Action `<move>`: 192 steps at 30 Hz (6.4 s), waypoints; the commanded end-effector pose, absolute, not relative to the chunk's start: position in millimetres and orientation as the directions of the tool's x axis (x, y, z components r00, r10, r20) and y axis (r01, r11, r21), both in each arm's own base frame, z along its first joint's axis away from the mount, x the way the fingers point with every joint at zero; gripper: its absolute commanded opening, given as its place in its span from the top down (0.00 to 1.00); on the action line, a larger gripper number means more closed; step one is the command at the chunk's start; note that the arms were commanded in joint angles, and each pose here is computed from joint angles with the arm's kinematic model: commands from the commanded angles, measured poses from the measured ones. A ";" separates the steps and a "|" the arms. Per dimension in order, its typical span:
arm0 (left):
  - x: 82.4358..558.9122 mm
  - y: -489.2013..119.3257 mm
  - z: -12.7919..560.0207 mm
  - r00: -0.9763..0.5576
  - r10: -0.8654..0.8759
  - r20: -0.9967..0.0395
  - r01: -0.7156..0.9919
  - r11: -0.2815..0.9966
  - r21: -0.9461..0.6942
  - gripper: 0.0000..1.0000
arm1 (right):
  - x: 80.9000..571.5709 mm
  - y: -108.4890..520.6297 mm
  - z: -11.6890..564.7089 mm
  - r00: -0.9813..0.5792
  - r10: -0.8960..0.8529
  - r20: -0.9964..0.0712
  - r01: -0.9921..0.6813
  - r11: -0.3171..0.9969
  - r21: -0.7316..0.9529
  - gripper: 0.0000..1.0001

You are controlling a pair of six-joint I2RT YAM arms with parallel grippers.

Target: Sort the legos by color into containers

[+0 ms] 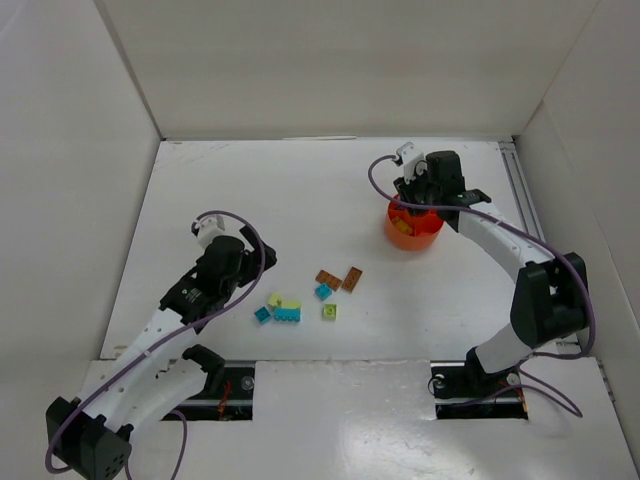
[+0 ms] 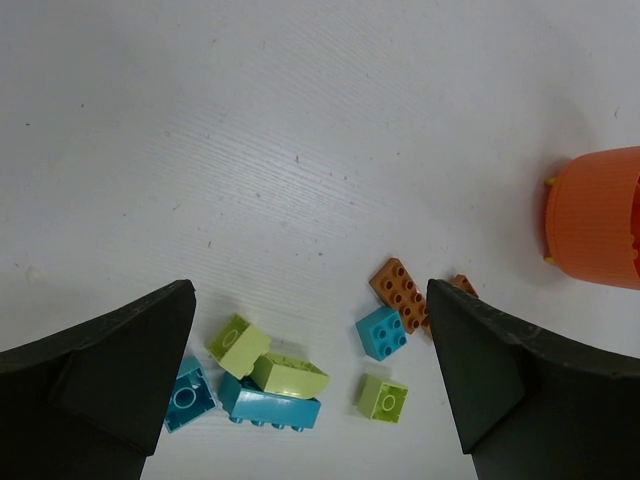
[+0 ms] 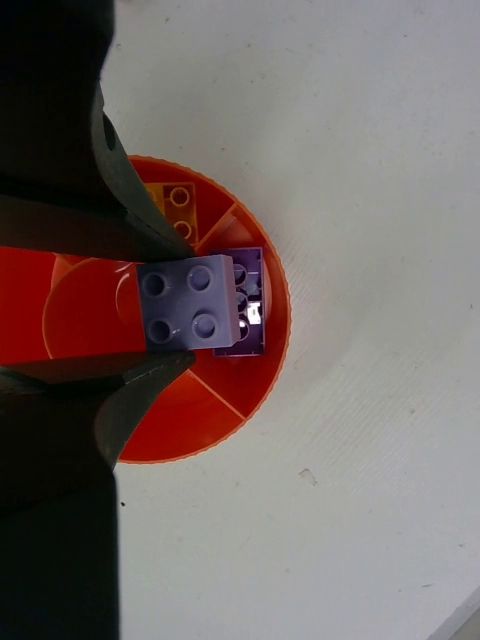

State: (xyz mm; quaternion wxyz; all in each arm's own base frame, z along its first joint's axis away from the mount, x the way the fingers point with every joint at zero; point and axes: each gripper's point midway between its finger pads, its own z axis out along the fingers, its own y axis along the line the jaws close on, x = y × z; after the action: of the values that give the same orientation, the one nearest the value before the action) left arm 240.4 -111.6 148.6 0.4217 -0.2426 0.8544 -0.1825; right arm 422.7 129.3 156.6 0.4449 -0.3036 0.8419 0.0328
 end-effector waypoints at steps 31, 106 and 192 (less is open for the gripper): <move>266.0 -119.7 176.5 -0.484 -0.556 -0.676 -0.222 0.825 -0.519 0.00 | 435.9 131.1 164.9 -0.376 -0.500 -0.780 -0.556 0.795 -0.241 0.86; 220.0 -144.8 154.6 -0.626 -0.510 -0.590 -0.064 0.787 -0.613 0.00 | 293.4 284.2 98.2 -0.638 0.369 -0.676 0.107 0.912 0.397 0.16; 242.0 -161.8 198.6 -0.537 -0.518 -0.666 0.095 0.748 -0.657 0.00 | 386.3 94.4 247.4 0.162 0.089 -0.983 -0.233 0.971 0.050 0.71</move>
State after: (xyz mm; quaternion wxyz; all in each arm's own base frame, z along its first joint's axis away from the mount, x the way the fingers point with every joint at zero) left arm 228.2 -157.1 162.8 0.4199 -0.1383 0.8422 -0.3086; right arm 386.7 86.8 197.4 0.7008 -0.0407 0.7084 0.0729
